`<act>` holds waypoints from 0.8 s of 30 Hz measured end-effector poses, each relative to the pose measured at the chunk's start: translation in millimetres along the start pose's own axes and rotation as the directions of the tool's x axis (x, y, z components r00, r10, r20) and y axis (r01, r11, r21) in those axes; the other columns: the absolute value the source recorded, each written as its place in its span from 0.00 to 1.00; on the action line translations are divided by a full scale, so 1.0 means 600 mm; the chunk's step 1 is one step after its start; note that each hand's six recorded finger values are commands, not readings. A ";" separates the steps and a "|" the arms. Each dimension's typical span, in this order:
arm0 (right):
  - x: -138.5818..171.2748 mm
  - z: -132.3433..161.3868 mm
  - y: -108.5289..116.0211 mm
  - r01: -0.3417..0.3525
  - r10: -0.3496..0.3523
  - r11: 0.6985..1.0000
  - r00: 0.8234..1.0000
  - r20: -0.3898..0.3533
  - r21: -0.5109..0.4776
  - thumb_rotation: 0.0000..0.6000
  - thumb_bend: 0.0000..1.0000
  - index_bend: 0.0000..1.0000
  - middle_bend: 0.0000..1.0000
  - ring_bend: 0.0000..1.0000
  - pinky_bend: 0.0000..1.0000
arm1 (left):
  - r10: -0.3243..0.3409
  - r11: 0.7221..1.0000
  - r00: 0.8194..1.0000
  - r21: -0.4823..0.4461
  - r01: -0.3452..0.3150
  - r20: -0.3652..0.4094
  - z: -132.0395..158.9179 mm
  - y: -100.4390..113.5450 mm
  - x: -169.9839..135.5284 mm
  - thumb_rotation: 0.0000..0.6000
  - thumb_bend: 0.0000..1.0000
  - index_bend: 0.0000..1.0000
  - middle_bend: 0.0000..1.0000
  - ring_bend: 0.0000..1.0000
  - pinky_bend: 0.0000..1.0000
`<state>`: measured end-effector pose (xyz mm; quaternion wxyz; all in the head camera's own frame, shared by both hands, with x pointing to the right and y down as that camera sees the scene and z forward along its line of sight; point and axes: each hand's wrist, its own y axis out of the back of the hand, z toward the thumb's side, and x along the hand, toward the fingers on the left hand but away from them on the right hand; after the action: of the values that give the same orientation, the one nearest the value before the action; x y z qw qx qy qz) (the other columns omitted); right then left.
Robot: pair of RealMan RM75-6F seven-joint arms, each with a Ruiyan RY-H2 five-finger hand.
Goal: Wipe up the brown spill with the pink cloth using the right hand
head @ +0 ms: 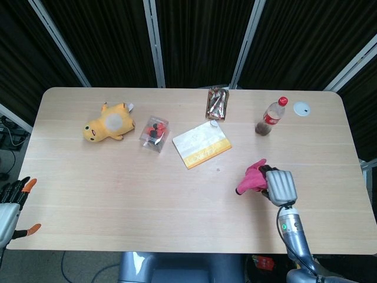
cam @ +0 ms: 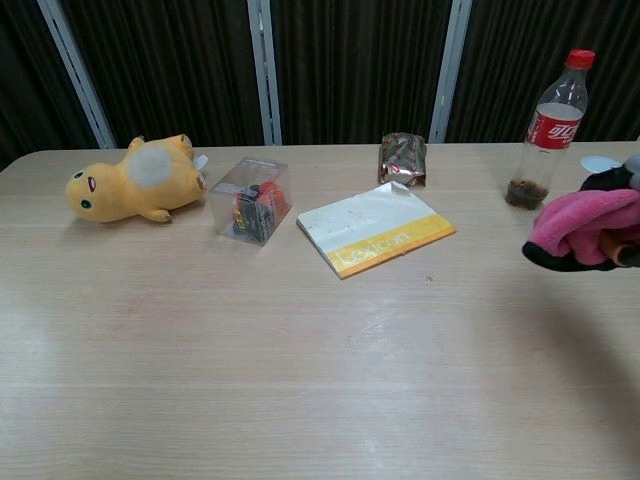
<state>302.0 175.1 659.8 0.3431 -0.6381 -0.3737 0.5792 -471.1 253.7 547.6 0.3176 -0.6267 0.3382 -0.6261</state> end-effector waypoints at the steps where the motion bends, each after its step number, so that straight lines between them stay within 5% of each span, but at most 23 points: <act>1: 0.001 -0.009 0.002 0.002 -0.002 1.000 1.000 0.009 -0.001 1.00 0.42 0.73 0.58 0.51 0.72 | 0.001 1.000 1.000 0.001 -0.001 0.001 0.000 0.000 0.000 1.00 0.00 0.00 0.00 0.00 0.00; 8: -0.007 -0.073 0.009 0.020 -0.023 0.999 0.995 0.101 0.033 1.00 0.30 0.64 0.52 0.45 0.69 | 0.010 1.000 1.000 -0.002 -0.010 0.006 0.004 0.001 -0.004 1.00 0.00 0.00 0.00 0.00 0.00; 15: -0.028 -0.095 0.005 -0.005 0.002 1.000 0.986 0.168 0.013 1.00 0.15 0.22 0.09 0.03 0.26 | 0.011 1.000 1.000 -0.010 -0.011 0.008 0.002 0.000 -0.005 1.00 0.00 0.00 0.00 0.00 0.00; 18: -0.028 -0.092 0.010 -0.010 0.009 1.000 0.985 0.170 0.004 1.00 0.13 0.15 0.01 0.00 0.22 | 0.011 1.000 1.000 -0.012 -0.011 0.011 0.003 0.000 -0.005 1.00 0.00 0.00 0.00 0.00 0.00; 24: -0.019 -0.088 0.026 -0.015 0.015 1.000 0.986 0.163 0.002 1.00 0.11 0.09 0.00 0.00 0.17 | 0.013 1.000 1.000 -0.014 -0.012 0.013 0.003 0.001 -0.006 1.00 0.00 0.00 0.00 0.00 0.00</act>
<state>355.1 157.5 656.9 0.3080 -0.5908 -0.3946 0.6328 -469.3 256.0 545.0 0.3194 -0.6309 0.3443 -0.6176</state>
